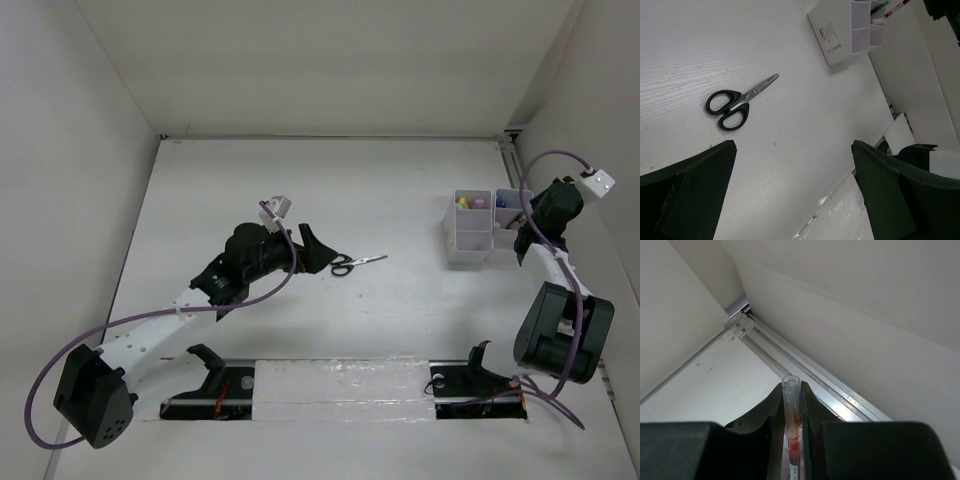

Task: Sort the stationery into containers
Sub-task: Place the pen in the storage box, then pick up the stapler from the center of the board.

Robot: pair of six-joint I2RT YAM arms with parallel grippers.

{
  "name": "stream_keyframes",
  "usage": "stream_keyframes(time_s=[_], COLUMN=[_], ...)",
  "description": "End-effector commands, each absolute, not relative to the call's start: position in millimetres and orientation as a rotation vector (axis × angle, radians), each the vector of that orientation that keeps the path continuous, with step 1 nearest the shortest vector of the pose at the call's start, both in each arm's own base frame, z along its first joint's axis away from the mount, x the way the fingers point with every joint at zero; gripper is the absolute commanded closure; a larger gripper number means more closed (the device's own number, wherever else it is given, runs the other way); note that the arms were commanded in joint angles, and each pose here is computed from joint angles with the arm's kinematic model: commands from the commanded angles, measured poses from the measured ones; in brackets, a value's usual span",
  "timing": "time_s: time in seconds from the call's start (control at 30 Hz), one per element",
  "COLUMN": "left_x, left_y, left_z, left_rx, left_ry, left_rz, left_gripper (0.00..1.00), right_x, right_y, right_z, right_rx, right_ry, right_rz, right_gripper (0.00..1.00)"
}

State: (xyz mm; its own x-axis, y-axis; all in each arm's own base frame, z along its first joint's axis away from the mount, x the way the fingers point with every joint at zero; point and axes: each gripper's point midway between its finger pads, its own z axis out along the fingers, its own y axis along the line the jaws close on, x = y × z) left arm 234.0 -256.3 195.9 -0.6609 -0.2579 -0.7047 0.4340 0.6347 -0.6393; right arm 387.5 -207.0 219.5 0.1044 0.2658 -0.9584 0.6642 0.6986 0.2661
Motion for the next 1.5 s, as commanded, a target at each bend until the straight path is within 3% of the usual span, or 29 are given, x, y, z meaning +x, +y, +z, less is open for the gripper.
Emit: stream_keyframes(time_s=[0.0,0.4,0.47,0.63,0.93,1.03,1.07,1.23,1.47], left_x=[232.3,231.5,231.5,230.8,234.5,242.6,245.1,266.8,274.3], left_y=[-263.0,-262.0,-262.0,-261.5,-255.5,-247.1,-244.5,-222.8,-189.9], left_z=[201.8,202.8,202.8,205.7,200.2,196.3,190.9,175.5,163.6], left_rx=[0.181,0.192,0.192,0.192,0.158,0.093,0.064,-0.132,-0.351], left_ry=[1.992,1.978,1.978,1.968,1.979,1.999,2.029,2.105,2.149], left_rz=[-1.117,-1.115,-1.115,-1.118,-1.076,-1.009,-0.982,-0.793,-0.630], left_gripper=[0.00,0.00,0.00,0.00,0.00,0.00,0.00,0.00,0.00], right_x=[396.6,409.5,411.7,412.2,410.2,403.8,405.5,390.6,367.2], right_y=[-214.9,-205.0,-199.0,-191.3,-178.9,-157.7,-142.6,-88.1,11.6], right_z=[255.3,222.7,218.4,222.5,245.4,275.0,280.1,344.6,339.2], right_rx=[0.792,0.809,0.796,0.764,0.702,0.654,0.639,0.575,0.392], right_ry=[1.373,1.436,1.453,1.457,1.422,1.355,1.353,1.293,1.494], right_rz=[-0.341,-0.246,-0.210,-0.175,-0.120,-0.057,-0.039,-0.035,0.081], right_gripper=[1.00,0.97,0.89,0.51,0.35,0.18,0.00,0.00,0.00])
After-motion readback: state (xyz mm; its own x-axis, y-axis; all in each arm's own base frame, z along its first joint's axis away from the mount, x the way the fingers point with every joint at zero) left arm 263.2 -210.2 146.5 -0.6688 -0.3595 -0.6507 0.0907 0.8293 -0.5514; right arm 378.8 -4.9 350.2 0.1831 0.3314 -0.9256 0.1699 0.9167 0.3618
